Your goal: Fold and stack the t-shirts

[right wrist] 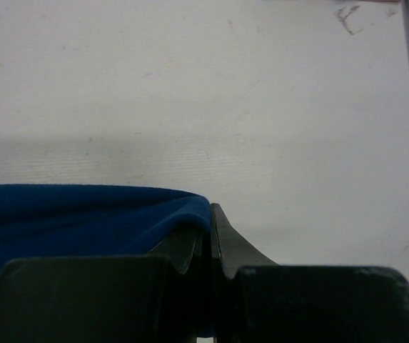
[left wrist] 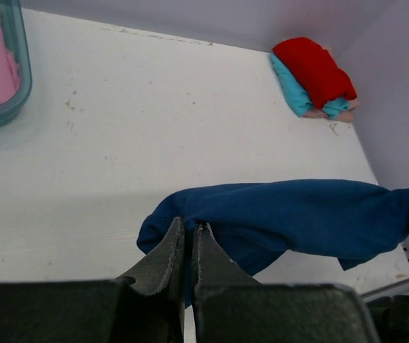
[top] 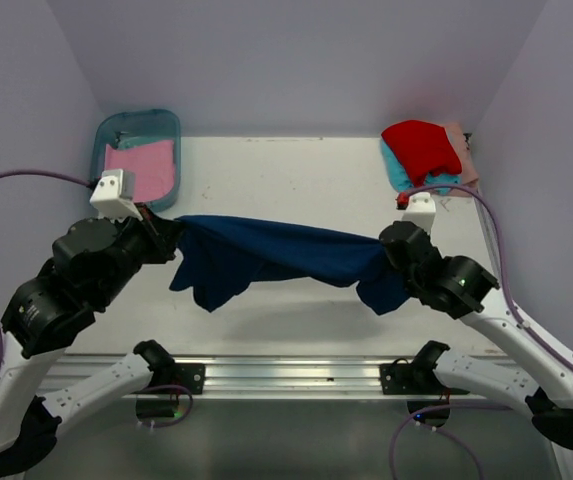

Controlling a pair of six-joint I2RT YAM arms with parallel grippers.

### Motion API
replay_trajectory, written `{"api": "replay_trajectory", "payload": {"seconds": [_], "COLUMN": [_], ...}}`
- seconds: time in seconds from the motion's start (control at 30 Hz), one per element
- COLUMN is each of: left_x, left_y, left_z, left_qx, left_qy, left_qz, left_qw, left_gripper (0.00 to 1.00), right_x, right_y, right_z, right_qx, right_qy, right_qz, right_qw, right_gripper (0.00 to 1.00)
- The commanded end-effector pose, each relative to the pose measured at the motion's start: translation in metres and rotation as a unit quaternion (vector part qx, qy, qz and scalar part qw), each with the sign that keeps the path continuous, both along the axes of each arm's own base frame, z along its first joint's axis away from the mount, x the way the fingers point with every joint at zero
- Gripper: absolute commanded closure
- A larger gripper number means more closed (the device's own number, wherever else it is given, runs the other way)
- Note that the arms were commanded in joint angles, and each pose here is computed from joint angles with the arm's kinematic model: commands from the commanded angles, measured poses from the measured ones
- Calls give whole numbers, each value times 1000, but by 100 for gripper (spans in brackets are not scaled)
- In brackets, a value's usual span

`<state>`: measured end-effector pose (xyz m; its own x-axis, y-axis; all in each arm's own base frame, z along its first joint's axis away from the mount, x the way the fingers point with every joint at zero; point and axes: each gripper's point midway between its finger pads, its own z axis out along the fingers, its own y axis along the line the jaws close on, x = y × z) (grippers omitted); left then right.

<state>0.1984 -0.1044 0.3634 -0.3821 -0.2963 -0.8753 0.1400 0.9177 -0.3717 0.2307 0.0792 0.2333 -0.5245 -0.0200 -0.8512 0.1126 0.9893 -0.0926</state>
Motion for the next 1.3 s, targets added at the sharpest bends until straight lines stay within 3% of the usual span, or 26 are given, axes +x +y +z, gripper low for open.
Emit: {"api": "replay_trajectory", "payload": {"seconds": [0.0, 0.1, 0.2, 0.33, 0.53, 0.8, 0.93, 1.1, 1.2, 1.23, 1.27], "left_x": [-19, -10, 4, 27, 68, 142, 177, 222, 230, 226, 220], "left_y": [-8, -18, -26, -33, -31, -46, -40, -56, -52, -51, -51], "left_z": [19, -6, -35, -65, -132, -202, -210, -201, -197, -198, -201], "left_qx": [-31, 0, 19, 51, 152, 143, 139, 135, 115, 112, 108], "left_qy": [6, 46, 60, 75, 101, 105, 86, 17, 26, 31, 39], "left_qz": [-45, -49, -43, -21, 34, 26, 48, 31, 38, 40, 35], "left_qw": [998, 998, 997, 996, 983, 984, 985, 990, 992, 992, 993], "left_gripper": [100, 100, 97, 96, 99, 100, 100, 100, 46, 19, 10], "right_x": [-11, -14, -4, 17, 49, 83, 99, 106, 105, 104, 102], "right_y": [18, 26, 18, 25, 35, 31, 29, 30, 30, 29, 28], "right_z": [23, 35, 33, 1, -48, -99, -108, -112, -112, -111, -112], "right_qx": [66, 94, 59, -3, -3, -1, 11, 14, 13, 14, 10], "right_qy": [-6, -7, -2, 42, 73, 89, 75, 74, 76, 77, 79], "right_qz": [64, 81, 45, 20, -11, -68, -86, -93, -90, -89, -84], "right_qw": [996, 992, 997, 999, 997, 994, 993, 993, 993, 993, 993], "right_gripper": [100, 100, 100, 100, 100, 100, 100, 100, 97, 83, 70]}}
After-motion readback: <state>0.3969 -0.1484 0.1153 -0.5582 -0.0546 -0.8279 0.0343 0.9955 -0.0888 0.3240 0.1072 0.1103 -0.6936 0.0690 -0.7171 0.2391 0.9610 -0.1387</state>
